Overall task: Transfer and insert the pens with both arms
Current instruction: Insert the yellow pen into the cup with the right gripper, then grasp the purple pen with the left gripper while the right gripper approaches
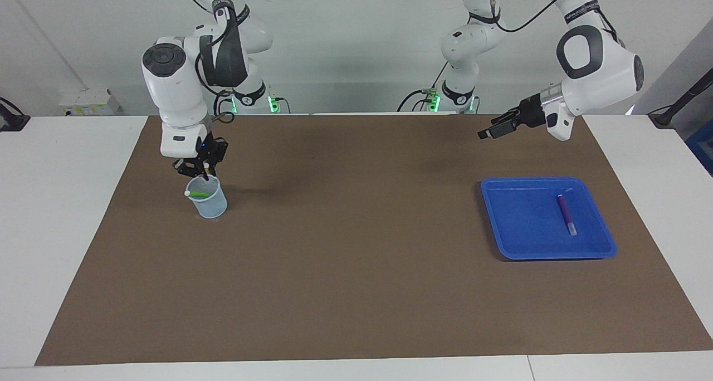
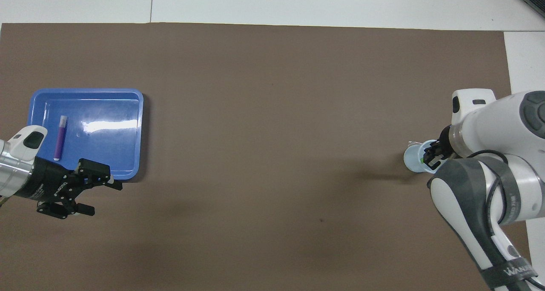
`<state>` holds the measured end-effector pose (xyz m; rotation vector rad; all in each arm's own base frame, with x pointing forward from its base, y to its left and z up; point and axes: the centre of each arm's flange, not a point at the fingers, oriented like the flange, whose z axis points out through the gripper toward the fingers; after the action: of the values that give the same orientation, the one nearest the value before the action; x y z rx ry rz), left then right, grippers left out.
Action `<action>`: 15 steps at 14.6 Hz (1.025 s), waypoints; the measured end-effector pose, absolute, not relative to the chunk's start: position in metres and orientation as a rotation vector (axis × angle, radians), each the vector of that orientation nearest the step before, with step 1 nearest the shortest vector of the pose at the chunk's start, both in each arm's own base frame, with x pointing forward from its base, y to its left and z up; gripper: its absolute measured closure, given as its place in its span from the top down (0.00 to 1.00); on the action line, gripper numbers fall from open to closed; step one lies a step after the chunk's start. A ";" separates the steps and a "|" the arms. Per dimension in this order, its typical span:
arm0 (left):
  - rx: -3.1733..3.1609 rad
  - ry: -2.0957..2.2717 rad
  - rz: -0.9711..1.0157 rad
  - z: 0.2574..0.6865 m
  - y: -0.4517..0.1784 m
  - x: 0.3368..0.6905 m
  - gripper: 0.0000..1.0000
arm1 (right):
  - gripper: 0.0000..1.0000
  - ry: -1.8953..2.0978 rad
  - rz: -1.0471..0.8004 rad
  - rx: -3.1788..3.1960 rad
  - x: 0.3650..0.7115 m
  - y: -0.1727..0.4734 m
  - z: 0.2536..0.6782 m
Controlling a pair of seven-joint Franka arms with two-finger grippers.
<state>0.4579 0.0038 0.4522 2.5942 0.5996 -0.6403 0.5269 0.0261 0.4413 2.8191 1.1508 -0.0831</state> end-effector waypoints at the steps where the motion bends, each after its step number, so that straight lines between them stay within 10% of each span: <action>1: 2.631 0.511 -0.614 0.452 0.008 0.458 1.00 | 0.17 1.151 -0.076 2.819 0.526 0.025 0.436; 8: 2.862 0.110 -0.353 0.459 0.050 0.473 1.00 | 0.20 1.126 -0.063 2.832 0.518 0.012 0.407; 15: 3.047 -0.150 -0.100 0.466 0.088 0.492 1.00 | 0.96 1.085 -0.003 2.888 0.523 0.019 0.417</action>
<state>0.4923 0.0880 0.4657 3.0468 -0.1496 -0.0998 0.5225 0.0194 0.4173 2.8879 1.0850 -0.0028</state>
